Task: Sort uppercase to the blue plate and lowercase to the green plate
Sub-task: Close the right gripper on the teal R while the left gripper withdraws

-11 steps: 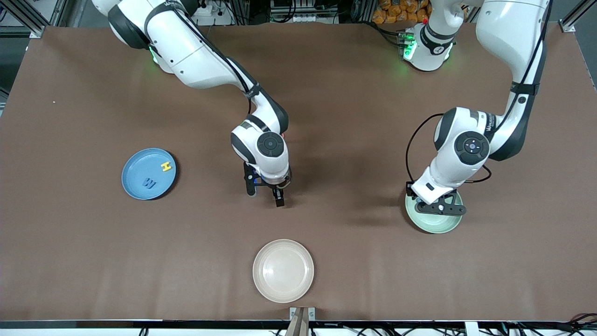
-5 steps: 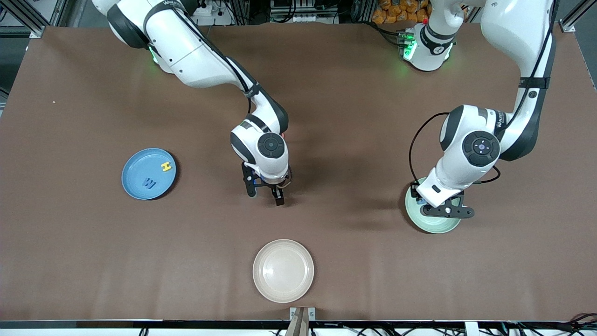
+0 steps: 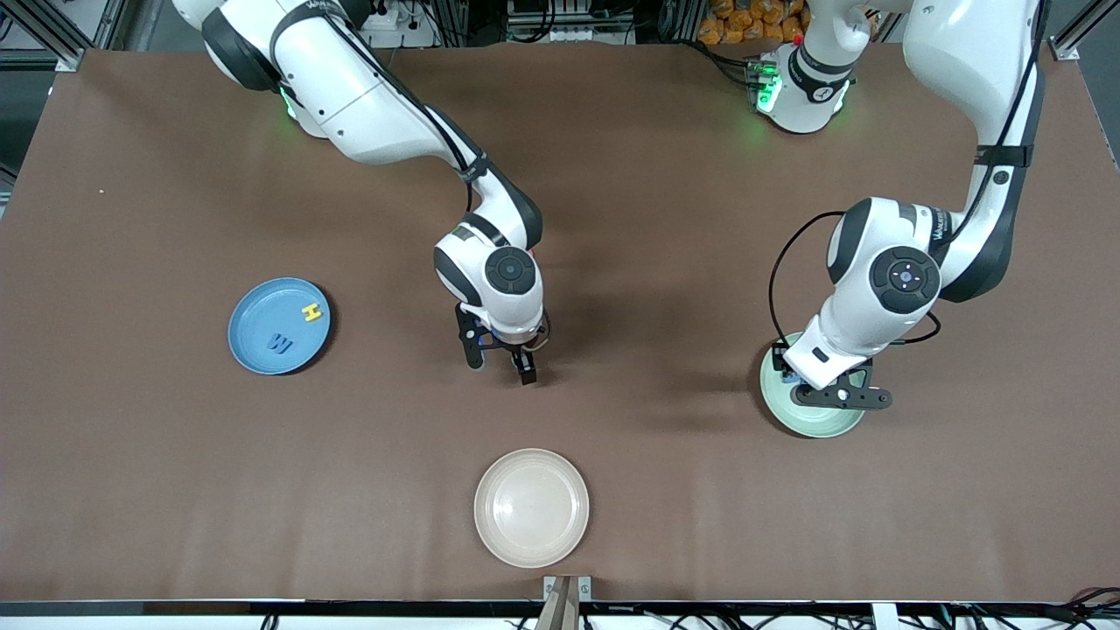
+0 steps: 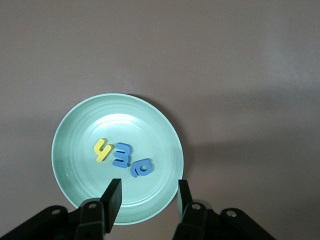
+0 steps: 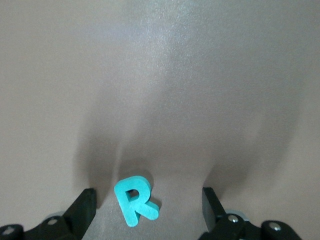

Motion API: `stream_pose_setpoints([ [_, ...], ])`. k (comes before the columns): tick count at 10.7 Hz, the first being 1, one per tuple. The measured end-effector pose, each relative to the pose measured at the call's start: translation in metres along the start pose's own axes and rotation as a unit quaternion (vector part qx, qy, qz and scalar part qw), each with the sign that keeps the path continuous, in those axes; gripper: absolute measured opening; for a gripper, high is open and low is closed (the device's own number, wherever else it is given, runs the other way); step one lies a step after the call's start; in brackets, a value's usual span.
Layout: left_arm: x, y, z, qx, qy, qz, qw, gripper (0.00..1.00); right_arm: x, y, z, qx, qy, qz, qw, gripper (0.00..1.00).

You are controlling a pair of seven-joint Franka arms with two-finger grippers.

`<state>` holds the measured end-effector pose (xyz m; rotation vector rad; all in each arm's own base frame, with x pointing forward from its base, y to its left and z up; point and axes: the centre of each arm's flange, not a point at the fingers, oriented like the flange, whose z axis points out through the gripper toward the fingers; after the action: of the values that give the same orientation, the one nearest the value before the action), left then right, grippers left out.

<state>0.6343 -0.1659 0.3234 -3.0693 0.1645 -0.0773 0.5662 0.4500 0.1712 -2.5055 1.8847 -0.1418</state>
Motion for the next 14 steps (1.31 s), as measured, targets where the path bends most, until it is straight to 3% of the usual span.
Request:
stream_pose_setpoints([
  [1,0.000,-0.002,0.000,0.000,0.000,-0.001,1.000,0.53,0.000,-0.001,-0.001,0.002,-0.001,0.000,1.000,0.86],
  [3,0.001,-0.003,0.000,0.000,0.001,-0.003,1.000,0.54,-0.002,-0.003,-0.006,0.008,-0.005,0.000,1.000,0.60],
  [4,0.001,-0.003,0.000,0.000,0.001,-0.003,1.000,0.54,-0.002,-0.005,-0.008,0.012,-0.007,0.001,1.000,0.40],
  [5,0.001,-0.004,-0.001,0.000,0.001,-0.003,1.000,0.54,-0.002,-0.007,-0.011,0.015,-0.008,0.001,1.000,0.30],
  [10,0.003,-0.003,-0.002,0.001,-0.002,-0.003,1.000,0.54,0.027,-0.019,-0.011,0.013,-0.003,0.021,1.000,0.29],
  [12,0.003,-0.001,-0.007,-0.007,-0.012,-0.009,1.000,0.53,0.074,-0.032,-0.021,-0.008,0.008,0.023,1.000,0.29],
  [14,0.002,0.009,-0.013,-0.022,-0.028,-0.022,0.999,0.54,0.126,-0.038,-0.038,-0.050,0.007,0.017,0.999,0.29],
])
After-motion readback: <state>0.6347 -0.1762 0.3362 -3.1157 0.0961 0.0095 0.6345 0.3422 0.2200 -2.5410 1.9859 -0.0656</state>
